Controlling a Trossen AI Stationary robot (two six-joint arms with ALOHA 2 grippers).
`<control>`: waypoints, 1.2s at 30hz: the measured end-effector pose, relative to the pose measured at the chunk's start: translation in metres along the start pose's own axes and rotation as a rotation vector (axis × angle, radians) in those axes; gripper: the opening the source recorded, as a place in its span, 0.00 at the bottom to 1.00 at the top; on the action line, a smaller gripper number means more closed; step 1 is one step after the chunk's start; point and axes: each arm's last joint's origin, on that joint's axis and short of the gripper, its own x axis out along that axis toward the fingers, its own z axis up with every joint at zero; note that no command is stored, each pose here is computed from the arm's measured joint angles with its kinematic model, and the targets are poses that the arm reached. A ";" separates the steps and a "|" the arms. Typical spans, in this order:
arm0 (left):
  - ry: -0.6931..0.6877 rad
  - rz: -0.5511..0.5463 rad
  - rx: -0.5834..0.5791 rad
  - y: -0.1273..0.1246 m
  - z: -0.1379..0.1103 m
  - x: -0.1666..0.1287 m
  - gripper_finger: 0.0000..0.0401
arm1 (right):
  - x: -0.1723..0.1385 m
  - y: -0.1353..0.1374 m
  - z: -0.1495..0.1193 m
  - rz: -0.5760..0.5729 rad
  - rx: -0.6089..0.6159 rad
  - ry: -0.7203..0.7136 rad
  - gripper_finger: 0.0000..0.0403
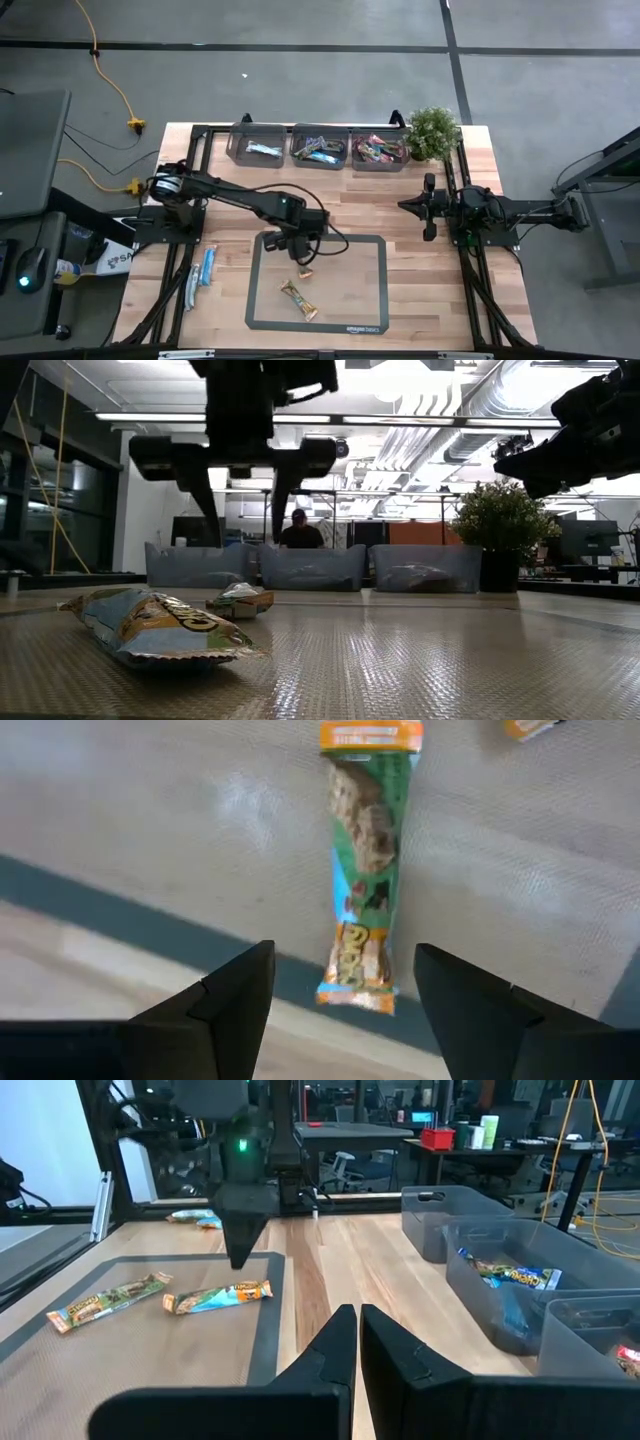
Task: Pick and place Granola Bars by type
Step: Put the orange granola bar into the left black bin
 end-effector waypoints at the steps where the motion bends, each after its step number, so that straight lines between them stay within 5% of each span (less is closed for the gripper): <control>1: 0.004 -0.014 0.000 -0.001 0.000 0.002 0.59 | 0.000 0.000 0.000 0.000 0.000 0.001 0.01; 36: 0.012 -0.065 -0.035 0.004 -0.001 0.050 0.59 | 0.000 0.000 0.000 0.001 0.000 0.004 0.01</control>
